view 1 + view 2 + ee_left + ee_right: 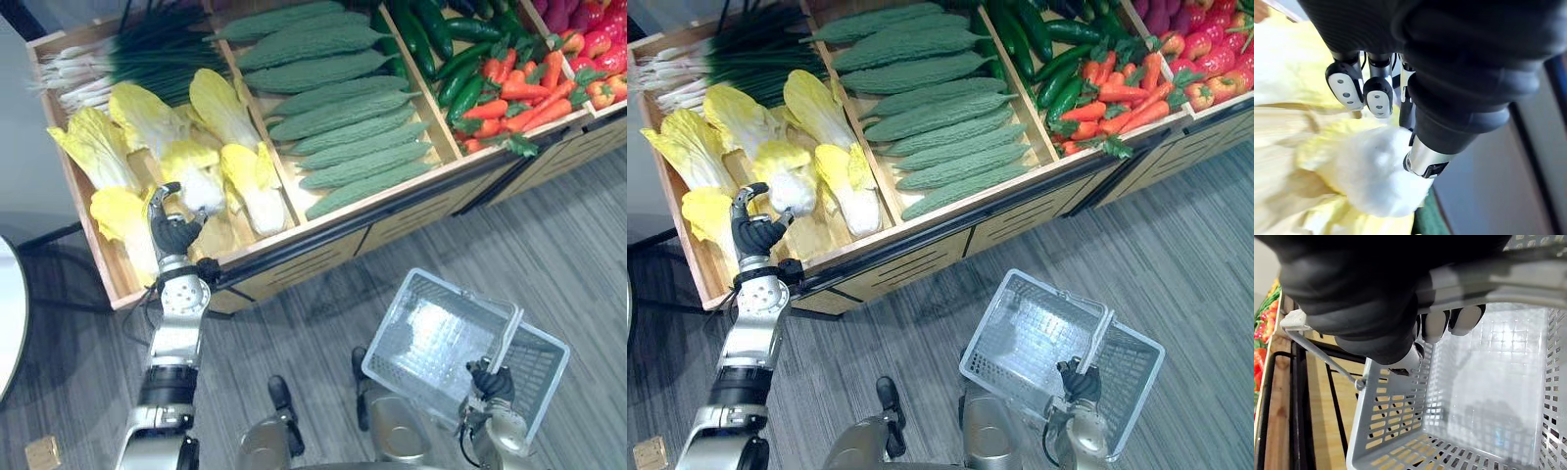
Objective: Pick vegetable in the basket
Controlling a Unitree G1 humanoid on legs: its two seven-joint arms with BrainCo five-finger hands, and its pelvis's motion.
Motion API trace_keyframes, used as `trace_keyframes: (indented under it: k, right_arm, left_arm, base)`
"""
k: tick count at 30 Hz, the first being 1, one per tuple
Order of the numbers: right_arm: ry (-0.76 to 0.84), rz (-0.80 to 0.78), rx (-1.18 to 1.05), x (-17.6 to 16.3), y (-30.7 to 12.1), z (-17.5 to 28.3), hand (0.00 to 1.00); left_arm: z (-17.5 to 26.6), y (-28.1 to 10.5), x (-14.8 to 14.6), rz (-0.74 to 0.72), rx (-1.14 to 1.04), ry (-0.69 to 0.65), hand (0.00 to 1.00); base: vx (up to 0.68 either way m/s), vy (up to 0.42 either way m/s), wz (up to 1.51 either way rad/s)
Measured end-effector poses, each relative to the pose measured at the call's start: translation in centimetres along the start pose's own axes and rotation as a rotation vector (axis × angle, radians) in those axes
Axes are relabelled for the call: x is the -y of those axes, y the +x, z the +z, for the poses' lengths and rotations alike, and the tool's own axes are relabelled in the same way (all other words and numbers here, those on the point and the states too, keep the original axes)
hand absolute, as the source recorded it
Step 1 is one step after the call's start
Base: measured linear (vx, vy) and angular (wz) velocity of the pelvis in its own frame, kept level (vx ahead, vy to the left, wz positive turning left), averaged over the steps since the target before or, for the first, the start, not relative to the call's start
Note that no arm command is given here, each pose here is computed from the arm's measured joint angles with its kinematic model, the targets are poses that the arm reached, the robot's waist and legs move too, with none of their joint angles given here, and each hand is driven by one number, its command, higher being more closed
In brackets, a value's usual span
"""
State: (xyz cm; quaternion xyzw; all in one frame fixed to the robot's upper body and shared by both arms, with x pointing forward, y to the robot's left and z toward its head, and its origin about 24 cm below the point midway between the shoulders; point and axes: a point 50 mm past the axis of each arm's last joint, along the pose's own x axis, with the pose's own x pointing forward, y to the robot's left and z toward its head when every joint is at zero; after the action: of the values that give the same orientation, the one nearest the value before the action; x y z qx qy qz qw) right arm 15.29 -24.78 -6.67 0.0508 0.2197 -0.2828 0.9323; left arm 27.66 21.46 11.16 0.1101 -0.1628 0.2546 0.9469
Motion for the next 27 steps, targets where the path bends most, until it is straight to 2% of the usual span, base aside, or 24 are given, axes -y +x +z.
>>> trace_keyframes:
  k: [5,11,12,16,27]
  right_arm:
    - [-0.003,-0.044,-0.018,1.3,-0.2,-0.3,1.0]
    - [0.007,-0.059,-0.045,1.5,-1.1,-1.3,1.0]
    - [0.012,-0.061,-0.036,1.6,-1.4,-1.1,1.0]
    - [0.01,-0.072,-0.023,2.1,-2.1,-1.0,1.0]
    - [0.02,-0.08,-0.043,2.2,-2.9,-1.5,1.0]
  left_arm:
    - [-0.5,-4.5,0.1,-0.034,-0.061,-0.093,1.0]
    - [-1.0,-6.9,0.4,-0.066,-0.123,-0.151,1.0]
    - [-1.2,-7.2,0.3,-0.066,-0.136,-0.151,0.0]
    - [-2.4,-8.6,-0.3,-0.063,-0.211,-0.111,0.0]
    - [-3.9,-8.9,-1.3,0.005,-0.284,-0.009,0.0]
  base:
    - [0.01,-0.003,0.0]
    - [0.01,-0.038,0.06]
    - [-0.01,-0.067,-0.04]
    - [-0.01,-0.021,-0.02]
    - [0.0,-0.005,-0.01]
